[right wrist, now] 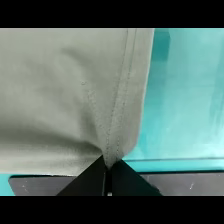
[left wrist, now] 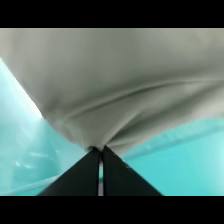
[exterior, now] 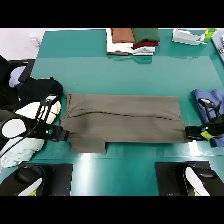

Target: Fold the shirts.

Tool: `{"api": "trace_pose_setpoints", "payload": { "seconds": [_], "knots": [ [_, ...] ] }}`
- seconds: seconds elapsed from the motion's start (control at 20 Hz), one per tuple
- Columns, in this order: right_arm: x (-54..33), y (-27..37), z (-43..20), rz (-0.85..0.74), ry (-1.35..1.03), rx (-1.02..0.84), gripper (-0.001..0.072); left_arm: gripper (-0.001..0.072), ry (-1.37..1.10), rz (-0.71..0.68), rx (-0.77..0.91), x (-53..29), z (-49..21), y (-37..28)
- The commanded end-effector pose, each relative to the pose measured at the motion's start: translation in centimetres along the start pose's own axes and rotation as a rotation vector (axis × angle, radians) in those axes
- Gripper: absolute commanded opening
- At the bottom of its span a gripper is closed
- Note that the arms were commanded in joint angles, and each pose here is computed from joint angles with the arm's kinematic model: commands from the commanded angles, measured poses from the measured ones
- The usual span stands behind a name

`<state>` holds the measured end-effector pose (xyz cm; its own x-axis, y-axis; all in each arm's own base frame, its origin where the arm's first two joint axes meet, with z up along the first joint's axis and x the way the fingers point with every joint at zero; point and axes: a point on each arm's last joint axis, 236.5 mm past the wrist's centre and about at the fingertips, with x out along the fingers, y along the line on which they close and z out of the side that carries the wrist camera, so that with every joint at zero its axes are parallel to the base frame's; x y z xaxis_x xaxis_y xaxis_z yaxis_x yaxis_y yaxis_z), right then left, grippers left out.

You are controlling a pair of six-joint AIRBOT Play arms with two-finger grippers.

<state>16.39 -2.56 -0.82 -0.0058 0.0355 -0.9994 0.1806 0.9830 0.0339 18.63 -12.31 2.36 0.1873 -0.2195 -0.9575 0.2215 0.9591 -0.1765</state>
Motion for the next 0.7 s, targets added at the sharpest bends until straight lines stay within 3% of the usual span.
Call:
{"api": "trace_pose_setpoints", "payload": {
  "seconds": [0.0, 0.4, 0.65],
  "knots": [
    [-1.3, 0.0, 3.6, -0.001, -0.058, -0.001, 0.0017, 0.0023, -0.107, 0.090, 0.038, 0.1, 3.8, 1.8],
    [-2.2, 1.8, 15.5, 0.075, -0.139, 0.004, 0.0017, 0.0023, -0.270, 0.192, 0.133, 3.2, 17.6, 1.5],
    [-0.7, 1.7, 19.9, 0.076, -0.109, 0.006, 0.0017, 0.0024, -0.289, 0.205, 0.058, 6.2, 22.0, 4.0]
  ]
}}
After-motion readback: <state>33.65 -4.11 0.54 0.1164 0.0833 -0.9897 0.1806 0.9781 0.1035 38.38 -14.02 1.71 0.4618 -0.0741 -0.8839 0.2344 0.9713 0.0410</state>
